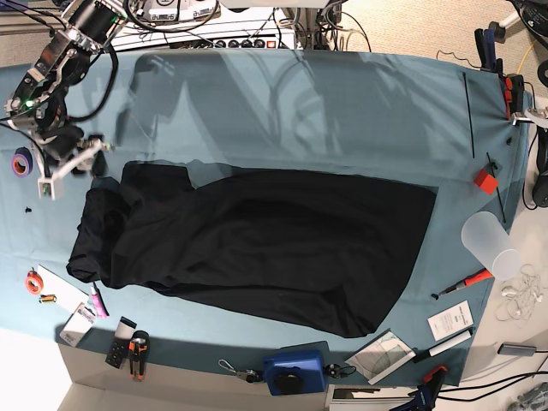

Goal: Layout the t-shirt on the table in an organized manner, then fold the t-shirt properly

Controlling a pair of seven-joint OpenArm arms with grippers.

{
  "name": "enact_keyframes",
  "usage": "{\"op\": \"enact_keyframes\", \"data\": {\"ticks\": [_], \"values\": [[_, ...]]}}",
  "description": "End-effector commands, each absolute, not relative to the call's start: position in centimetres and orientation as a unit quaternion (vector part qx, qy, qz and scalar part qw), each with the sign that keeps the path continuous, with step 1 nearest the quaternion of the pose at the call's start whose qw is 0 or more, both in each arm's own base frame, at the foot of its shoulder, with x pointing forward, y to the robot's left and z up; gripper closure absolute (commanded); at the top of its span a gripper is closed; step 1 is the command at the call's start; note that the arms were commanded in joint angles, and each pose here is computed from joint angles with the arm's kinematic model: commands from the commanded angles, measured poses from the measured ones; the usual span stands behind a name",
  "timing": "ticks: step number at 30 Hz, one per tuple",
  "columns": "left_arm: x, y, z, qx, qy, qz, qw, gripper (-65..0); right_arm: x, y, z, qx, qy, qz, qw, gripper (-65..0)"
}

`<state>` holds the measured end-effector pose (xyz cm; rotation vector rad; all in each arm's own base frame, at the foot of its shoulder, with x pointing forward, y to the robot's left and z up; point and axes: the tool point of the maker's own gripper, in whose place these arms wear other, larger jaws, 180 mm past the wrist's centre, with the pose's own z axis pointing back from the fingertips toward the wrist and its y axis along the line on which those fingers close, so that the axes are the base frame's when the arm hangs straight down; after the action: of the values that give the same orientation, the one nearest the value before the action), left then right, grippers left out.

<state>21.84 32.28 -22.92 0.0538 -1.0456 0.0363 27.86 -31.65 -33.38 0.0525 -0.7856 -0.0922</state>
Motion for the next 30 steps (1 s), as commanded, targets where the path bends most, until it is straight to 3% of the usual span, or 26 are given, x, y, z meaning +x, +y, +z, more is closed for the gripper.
{"op": "enact_keyframes", "data": {"ticks": [1,11,22,30], "values": [[22.2,32.4,-21.6,0.033,-0.516,0.006,0.856,0.0,28.6,-32.2,-31.9,0.018,-0.405,-0.039,0.913,-27.7],[22.4,31.7,-21.3,0.014,-0.527,0.004,0.850,0.0,29.5,-30.6,-32.3,0.034,-0.410,-0.021,0.911,-27.7],[22.4,31.7,-21.3,0.014,-0.527,0.004,0.850,0.0,30.7,-28.8,-38.1,0.012,-0.364,-0.025,0.931,-27.7],[22.4,31.7,-21.3,0.014,-0.527,0.004,0.850,0.0,32.1,-27.4,-37.5,0.022,-0.378,-0.010,0.926,-27.7]]}}
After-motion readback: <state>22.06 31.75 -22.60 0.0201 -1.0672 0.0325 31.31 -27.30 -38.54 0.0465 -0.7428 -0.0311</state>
